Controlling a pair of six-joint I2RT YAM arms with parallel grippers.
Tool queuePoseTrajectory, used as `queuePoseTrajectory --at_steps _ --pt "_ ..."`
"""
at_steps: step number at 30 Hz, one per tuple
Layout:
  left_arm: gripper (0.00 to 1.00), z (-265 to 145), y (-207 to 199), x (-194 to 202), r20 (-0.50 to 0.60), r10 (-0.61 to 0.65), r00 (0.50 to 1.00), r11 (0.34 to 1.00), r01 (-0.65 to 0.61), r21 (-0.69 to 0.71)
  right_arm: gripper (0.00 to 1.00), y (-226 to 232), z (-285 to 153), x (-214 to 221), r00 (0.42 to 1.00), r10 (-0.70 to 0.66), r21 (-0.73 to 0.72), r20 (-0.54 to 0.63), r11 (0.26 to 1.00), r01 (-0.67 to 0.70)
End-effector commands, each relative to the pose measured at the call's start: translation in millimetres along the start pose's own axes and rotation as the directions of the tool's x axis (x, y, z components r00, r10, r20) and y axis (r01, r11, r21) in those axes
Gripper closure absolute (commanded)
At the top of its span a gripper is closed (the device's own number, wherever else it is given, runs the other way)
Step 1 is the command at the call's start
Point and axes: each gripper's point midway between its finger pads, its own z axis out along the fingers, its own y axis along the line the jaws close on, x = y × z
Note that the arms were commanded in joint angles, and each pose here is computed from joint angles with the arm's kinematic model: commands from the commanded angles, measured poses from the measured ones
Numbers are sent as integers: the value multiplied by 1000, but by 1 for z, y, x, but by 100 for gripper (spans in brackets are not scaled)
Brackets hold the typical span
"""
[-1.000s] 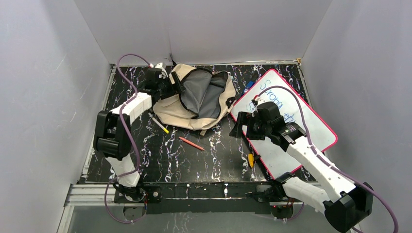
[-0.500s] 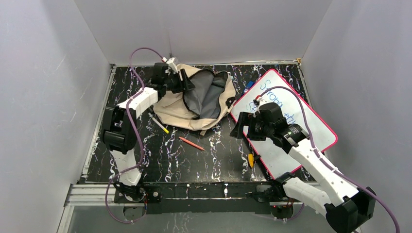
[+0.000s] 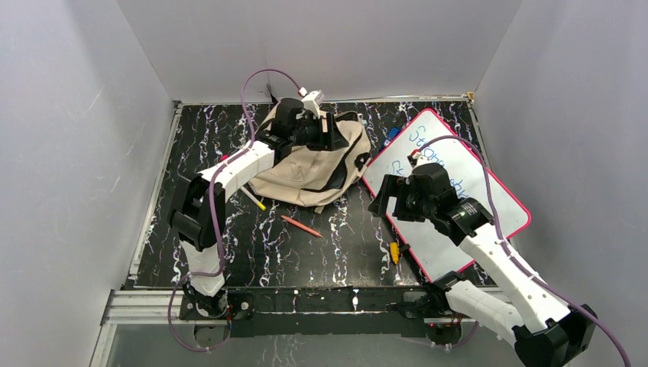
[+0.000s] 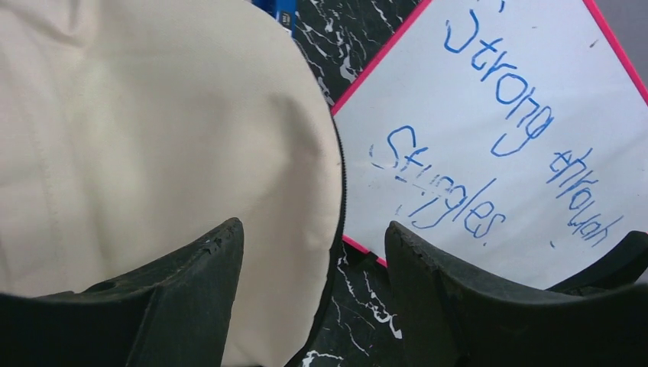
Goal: Pack the student bag
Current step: Adjust the student bag at the center of the board.
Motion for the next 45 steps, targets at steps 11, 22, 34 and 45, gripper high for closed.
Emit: queuePoseTrajectory --at_steps 11,22,34,45 --pt "14 -23 -4 -8 18 229 973 960 -223 -170 4 16 2 -55 995 -23 49 100 999 18" --pt "10 4 -9 5 -93 516 852 774 -509 -376 3 8 -6 -39 995 1 45 100 999 -5" --pt "32 11 38 -8 -242 614 751 518 -614 -595 3 8 -9 -41 995 -2 46 104 999 -3" --pt "55 -10 19 -37 -158 637 754 515 -570 -641 3 11 10 -41 997 14 40 79 999 -17"
